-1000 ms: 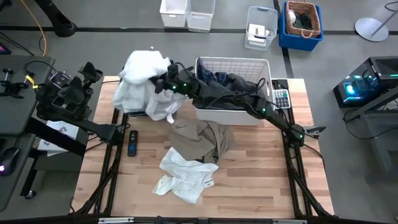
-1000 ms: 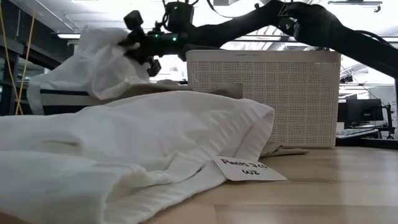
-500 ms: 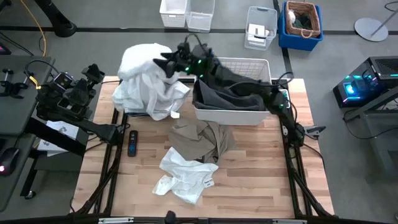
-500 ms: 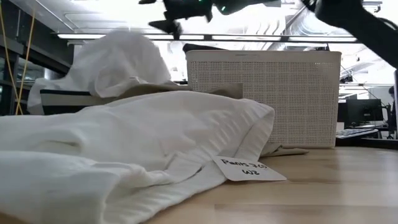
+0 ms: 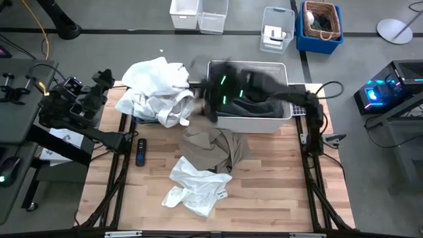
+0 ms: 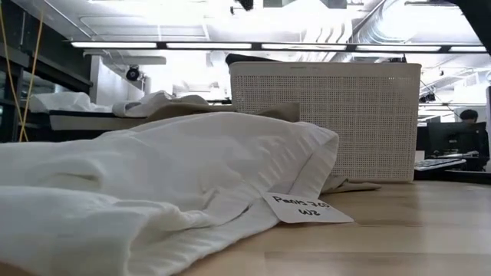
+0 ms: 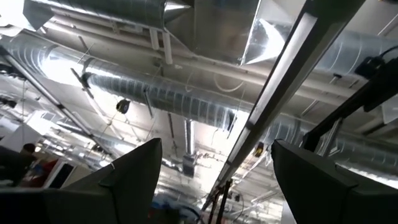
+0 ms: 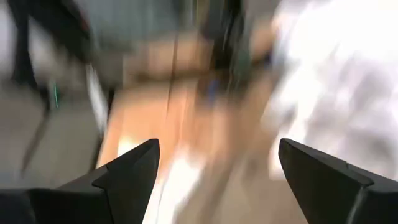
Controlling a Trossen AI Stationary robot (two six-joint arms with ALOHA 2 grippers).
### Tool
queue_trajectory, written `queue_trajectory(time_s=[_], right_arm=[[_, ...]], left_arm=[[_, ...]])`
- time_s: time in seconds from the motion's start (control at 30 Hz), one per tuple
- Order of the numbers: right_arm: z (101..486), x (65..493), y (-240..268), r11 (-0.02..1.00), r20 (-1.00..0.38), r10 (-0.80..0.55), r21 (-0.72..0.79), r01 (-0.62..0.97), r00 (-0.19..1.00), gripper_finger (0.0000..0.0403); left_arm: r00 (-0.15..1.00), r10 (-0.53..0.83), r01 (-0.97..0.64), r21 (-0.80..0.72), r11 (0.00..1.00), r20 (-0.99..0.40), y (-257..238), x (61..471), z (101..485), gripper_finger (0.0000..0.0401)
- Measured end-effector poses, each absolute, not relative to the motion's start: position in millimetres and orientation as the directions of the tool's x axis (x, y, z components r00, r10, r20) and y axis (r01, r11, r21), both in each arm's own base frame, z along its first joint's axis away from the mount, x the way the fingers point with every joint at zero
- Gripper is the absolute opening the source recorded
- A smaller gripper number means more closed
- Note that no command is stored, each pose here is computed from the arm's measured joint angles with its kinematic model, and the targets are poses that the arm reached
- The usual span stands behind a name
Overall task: Sort clothes
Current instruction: Put the brown short into the blue laundry organizer
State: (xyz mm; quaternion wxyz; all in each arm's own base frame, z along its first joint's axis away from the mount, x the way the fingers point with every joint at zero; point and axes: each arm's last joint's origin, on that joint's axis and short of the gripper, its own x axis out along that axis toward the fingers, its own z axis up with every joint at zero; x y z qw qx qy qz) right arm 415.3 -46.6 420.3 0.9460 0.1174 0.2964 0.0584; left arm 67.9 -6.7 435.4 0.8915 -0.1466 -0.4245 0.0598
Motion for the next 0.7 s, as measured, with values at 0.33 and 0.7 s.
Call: queue_trajectory(time_s=[0.33, 0.7], right_arm=[[323.4, 401.6, 67.7, 0.994, -0.926, 0.065, 0.028, -0.103, 0.372, 0.0326], [213.0, 402.1, 65.3, 0.985, -0.916, -0.173, -0.164, 0.055, 0.362, 0.0292]], left_arm=[[0.662, 0.266, -0.029, -0.330, 0.943, 0.700, -6.3, 71.2, 432.4, 0.0291], [0.674, 0.291, -0.057, -0.345, 0.937, 0.679, -5.8, 72.4, 431.0, 0.0291]])
